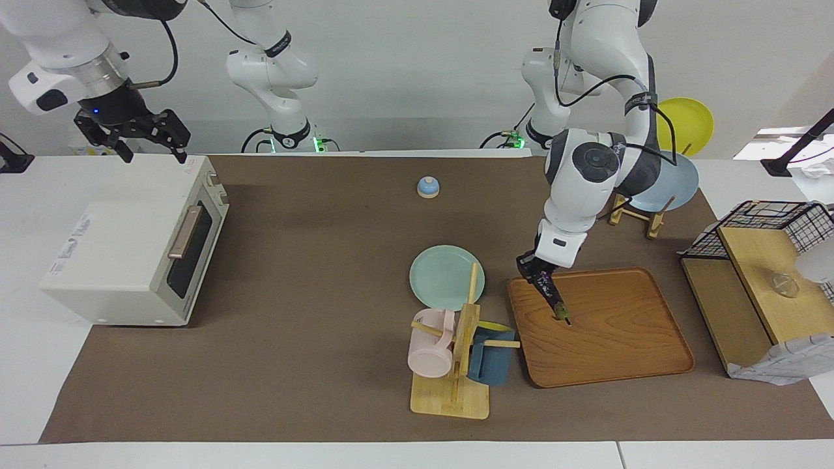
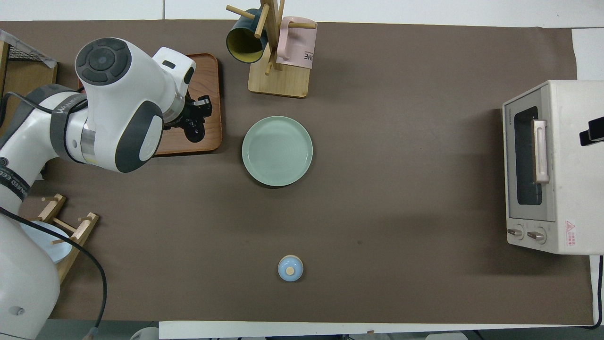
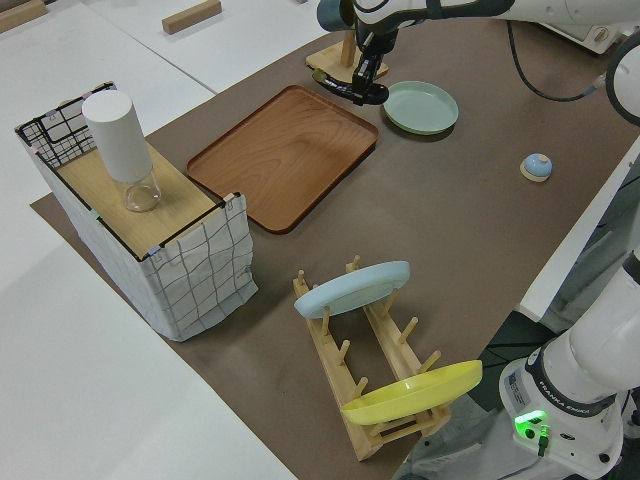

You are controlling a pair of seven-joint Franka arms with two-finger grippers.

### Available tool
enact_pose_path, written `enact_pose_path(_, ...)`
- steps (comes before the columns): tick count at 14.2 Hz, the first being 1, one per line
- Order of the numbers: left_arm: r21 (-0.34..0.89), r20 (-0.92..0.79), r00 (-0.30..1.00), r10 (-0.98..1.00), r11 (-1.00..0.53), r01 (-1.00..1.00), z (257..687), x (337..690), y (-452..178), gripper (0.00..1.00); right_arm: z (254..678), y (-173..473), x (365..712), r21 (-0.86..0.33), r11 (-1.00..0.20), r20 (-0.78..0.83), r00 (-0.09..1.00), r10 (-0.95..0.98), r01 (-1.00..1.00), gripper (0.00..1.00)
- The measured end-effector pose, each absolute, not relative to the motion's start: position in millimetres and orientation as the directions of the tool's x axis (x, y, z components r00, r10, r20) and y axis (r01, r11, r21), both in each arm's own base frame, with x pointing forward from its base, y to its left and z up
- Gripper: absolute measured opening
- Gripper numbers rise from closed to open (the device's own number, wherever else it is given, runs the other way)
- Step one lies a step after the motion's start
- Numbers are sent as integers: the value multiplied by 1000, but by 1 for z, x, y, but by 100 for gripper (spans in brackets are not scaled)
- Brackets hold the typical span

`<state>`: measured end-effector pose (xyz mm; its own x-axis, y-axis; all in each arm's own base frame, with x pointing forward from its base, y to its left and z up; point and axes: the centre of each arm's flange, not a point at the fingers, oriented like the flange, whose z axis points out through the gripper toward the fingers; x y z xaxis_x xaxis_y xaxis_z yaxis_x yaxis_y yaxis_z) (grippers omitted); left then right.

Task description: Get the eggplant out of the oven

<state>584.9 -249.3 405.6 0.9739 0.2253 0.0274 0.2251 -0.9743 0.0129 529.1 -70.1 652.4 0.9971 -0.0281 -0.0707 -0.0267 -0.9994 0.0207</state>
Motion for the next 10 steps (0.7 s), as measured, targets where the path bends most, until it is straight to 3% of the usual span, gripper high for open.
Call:
enact_pose_path(5, -4, 5, 947, 320, -947, 320, 397, 626, -129, 44, 645, -70, 529, 19, -999, -86, 996, -27, -25, 100)
enact_pose_path(8, 18, 82, 979, 189, -982, 188, 384, 644, -77, 44, 644, -68, 529, 19, -1000, -88, 996, -24, -23, 100)
enact_pose_path(10, 15, 130, 985, 113, -994, 112, 348, 655, -52, 44, 643, -66, 530, 19, -1000, -90, 996, -21, -19, 100)
